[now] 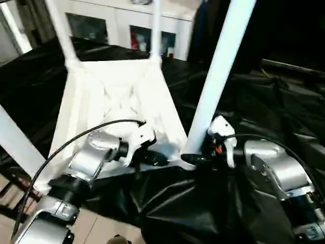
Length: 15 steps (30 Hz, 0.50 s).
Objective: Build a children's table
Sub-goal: Rotate leg to tighten
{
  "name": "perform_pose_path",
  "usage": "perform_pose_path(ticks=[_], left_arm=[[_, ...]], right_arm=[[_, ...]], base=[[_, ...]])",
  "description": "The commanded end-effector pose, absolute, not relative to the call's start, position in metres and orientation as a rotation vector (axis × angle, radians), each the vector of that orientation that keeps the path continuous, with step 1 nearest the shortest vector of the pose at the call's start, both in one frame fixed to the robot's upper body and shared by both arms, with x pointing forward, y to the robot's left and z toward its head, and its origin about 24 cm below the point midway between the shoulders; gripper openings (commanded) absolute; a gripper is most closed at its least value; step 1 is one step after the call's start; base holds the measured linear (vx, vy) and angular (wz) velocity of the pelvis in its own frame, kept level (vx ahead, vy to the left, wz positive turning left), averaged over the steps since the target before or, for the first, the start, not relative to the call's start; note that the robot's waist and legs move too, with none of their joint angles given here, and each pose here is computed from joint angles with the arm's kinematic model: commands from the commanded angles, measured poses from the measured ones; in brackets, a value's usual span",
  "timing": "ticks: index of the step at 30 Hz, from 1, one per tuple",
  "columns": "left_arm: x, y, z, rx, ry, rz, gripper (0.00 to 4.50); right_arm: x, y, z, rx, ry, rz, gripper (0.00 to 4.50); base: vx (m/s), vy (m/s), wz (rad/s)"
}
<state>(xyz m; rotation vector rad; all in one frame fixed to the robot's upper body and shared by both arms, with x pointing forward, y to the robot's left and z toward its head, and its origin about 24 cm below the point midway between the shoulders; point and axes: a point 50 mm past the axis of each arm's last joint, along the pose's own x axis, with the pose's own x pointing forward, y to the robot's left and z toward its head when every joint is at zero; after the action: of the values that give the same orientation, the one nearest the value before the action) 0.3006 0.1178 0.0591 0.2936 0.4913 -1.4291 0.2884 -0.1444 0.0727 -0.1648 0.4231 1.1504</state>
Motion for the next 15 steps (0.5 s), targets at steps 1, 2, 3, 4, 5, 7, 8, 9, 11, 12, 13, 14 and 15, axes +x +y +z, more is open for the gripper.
perform_pose_path(ticks=[1,2,3,4,5,7,8,9,11,12,13,14,15], left_arm=[[0.291,0.089,0.071,0.290,0.403,-1.608,0.00],[0.291,0.089,0.071,0.290,0.404,-1.607,0.00],[0.291,0.090,0.072,0.287,0.406,-1.609,0.00],[0.290,0.090,0.072,0.287,0.407,-1.610,0.00],[0.291,0.090,0.072,0.285,0.407,-1.605,0.00],[0.291,0.089,0.072,0.284,0.406,-1.602,0.00],[0.292,0.089,0.072,0.283,0.406,-1.599,0.00],[0.296,0.086,0.072,0.264,0.396,-1.555,0.00],[0.303,0.081,0.072,0.250,0.385,-1.483,0.00],[0.306,0.078,0.073,0.243,0.381,-1.445,0.00],[0.311,0.076,0.073,0.240,0.375,-1.403,0.00],[0.313,0.074,0.074,0.238,0.371,-1.380,0.00],[0.323,0.067,0.075,0.230,0.355,-1.282,0.00]], right_arm=[[0.283,-0.131,0.074,-0.163,0.423,1.223,2.91],[0.283,-0.131,0.073,-0.162,0.424,1.225,2.85],[0.281,-0.129,0.073,-0.152,0.428,1.238,2.63],[0.280,-0.128,0.073,-0.147,0.429,1.243,2.63],[0.280,-0.127,0.072,-0.143,0.429,1.244,2.54],[0.280,-0.126,0.071,-0.137,0.428,1.241,2.41],[0.279,-0.125,0.070,-0.133,0.428,1.238,2.34],[0.282,-0.121,0.068,-0.103,0.421,1.193,2.28],[0.286,-0.117,0.064,-0.069,0.416,1.109,2.25],[0.289,-0.115,0.061,-0.055,0.416,1.057,2.16],[0.293,-0.113,0.059,-0.045,0.418,1.001,2.13],[0.295,-0.111,0.057,-0.041,0.419,0.971,2.11],[0.302,-0.106,0.049,-0.005,0.449,0.841,2.08]], base=[[0.000,0.000,0.00],[0.000,0.000,0.00],[0.000,0.000,0.00],[0.000,0.000,0.00],[0.000,0.000,0.00],[0.000,0.000,0.00],[0.000,0.000,0.00],[0.000,0.000,0.00],[0.000,0.000,0.00],[0.000,0.000,0.00],[0.000,0.000,0.00],[0.000,0.000,0.00],[0.000,0.000,0.00]])
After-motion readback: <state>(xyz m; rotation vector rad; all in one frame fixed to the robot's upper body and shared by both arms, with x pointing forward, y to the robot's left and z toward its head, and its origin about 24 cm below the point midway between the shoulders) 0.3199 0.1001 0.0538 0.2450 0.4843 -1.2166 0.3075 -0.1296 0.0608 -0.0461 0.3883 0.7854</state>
